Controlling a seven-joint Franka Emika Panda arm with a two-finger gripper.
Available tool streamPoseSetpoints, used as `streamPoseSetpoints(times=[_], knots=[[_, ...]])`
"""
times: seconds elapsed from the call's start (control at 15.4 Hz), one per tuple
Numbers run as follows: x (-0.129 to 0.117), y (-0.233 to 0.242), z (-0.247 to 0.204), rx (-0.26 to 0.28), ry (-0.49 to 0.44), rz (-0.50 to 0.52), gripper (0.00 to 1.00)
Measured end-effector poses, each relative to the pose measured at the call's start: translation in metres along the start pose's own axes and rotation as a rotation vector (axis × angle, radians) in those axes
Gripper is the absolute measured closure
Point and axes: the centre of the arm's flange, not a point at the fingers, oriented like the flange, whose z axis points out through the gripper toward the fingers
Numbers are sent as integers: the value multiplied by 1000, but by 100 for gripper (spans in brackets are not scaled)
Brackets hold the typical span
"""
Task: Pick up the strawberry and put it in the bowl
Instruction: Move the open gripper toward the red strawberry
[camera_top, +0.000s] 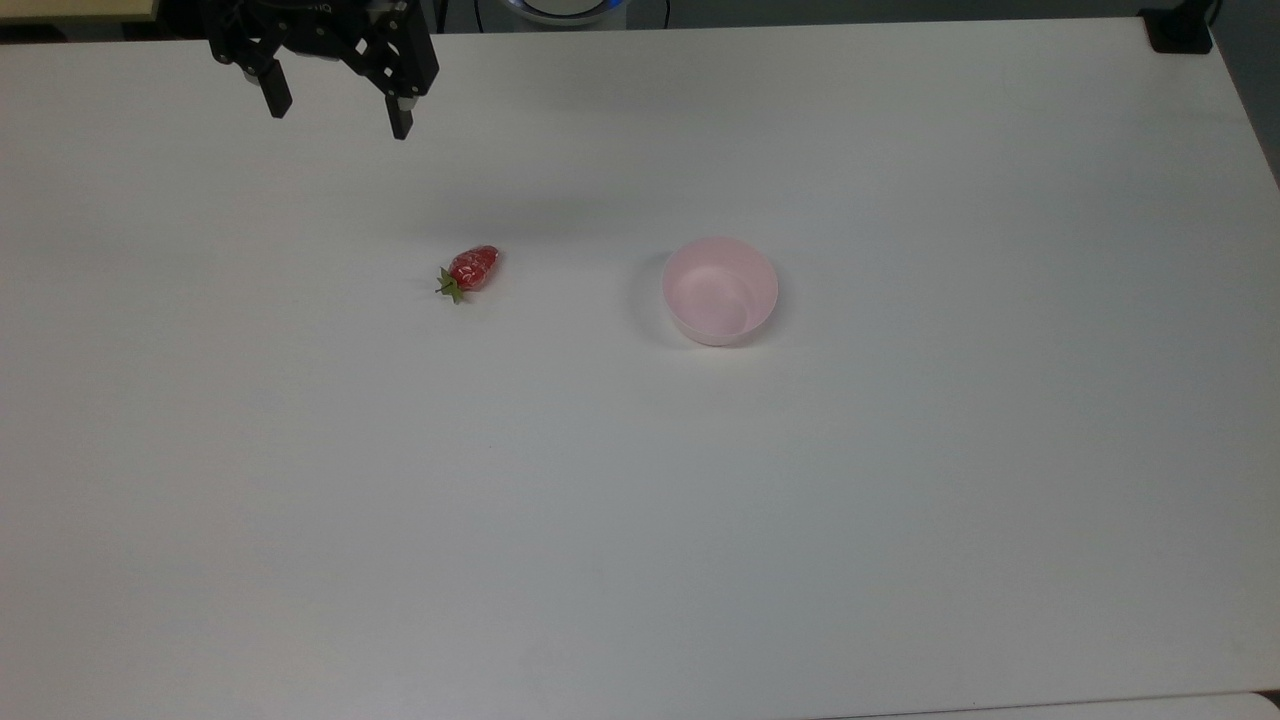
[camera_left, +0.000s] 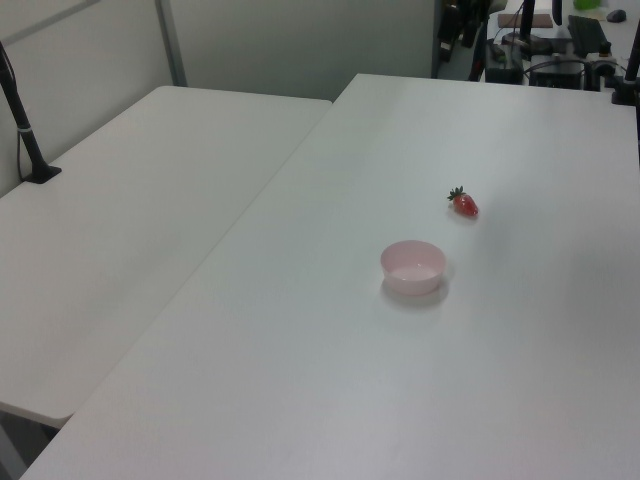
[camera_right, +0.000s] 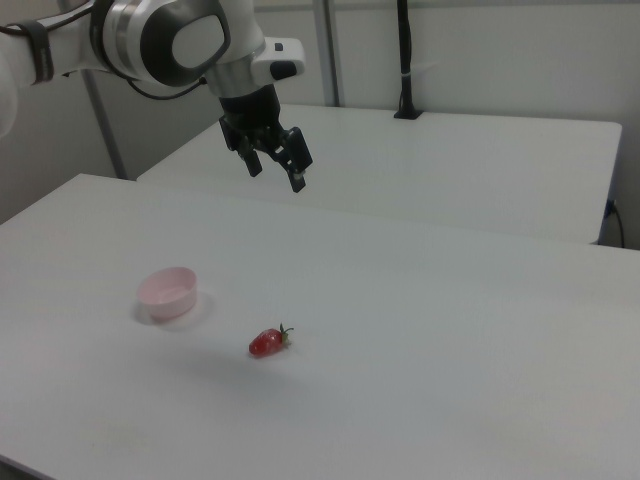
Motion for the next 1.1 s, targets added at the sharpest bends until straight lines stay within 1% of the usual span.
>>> streamPoseSetpoints(times=[0.26, 0.45, 0.65, 0.91, 1.1], knots=[[-4, -5, 9, -1, -53, -8, 0], [-11, -7, 15, -1, -113, -11, 0], [-12, -8, 16, -2, -125, -18, 0], [-12, -7, 16, 0, -130, -81, 0], [-15, -7, 19, 3, -154, -130, 0]])
